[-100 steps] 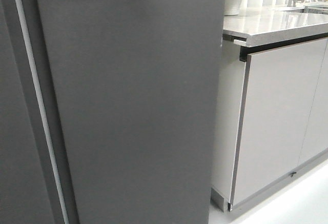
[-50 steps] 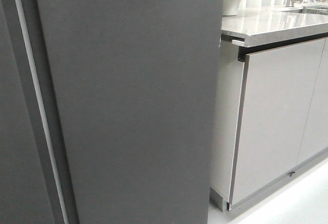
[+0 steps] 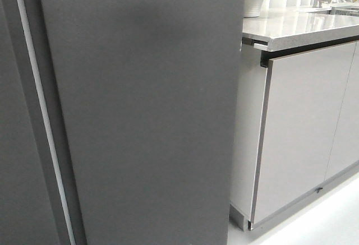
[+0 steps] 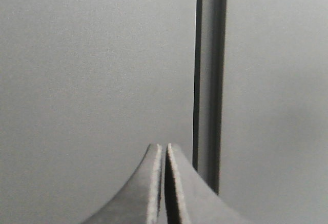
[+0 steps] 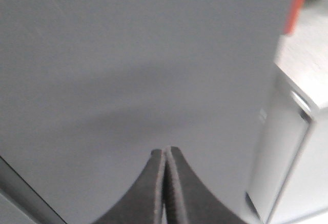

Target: Close fridge door

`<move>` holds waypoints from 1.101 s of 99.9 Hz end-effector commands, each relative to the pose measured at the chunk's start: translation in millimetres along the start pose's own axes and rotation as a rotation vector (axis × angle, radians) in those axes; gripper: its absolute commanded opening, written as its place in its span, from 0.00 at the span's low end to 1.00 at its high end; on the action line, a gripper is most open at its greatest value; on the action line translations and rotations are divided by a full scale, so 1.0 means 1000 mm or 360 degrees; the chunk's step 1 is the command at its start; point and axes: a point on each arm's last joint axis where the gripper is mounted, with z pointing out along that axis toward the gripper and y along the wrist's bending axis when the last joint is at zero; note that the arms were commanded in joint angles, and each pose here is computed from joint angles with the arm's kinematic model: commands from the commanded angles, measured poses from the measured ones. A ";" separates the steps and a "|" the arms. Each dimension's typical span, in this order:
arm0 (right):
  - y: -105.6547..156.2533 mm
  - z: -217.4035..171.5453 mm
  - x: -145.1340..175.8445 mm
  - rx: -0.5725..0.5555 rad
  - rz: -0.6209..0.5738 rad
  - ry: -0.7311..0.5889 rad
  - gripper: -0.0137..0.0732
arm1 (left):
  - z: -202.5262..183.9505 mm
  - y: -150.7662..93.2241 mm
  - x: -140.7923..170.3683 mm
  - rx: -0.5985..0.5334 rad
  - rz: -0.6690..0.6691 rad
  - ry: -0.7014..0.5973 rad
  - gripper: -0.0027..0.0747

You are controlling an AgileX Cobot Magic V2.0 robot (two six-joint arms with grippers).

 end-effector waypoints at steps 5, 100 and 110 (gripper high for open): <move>-0.024 -0.046 0.018 0.0054 0.0078 -0.0250 0.10 | -0.002 0.000 0.004 0.0010 -0.0015 -0.0087 0.01; -0.056 -0.204 0.286 0.0362 0.0088 -0.0670 0.10 | -0.002 0.000 0.004 0.0010 -0.0015 -0.0087 0.01; -0.056 -0.205 0.286 0.0369 0.0049 -0.0676 0.10 | -0.002 0.000 0.004 0.0010 -0.0015 -0.0087 0.01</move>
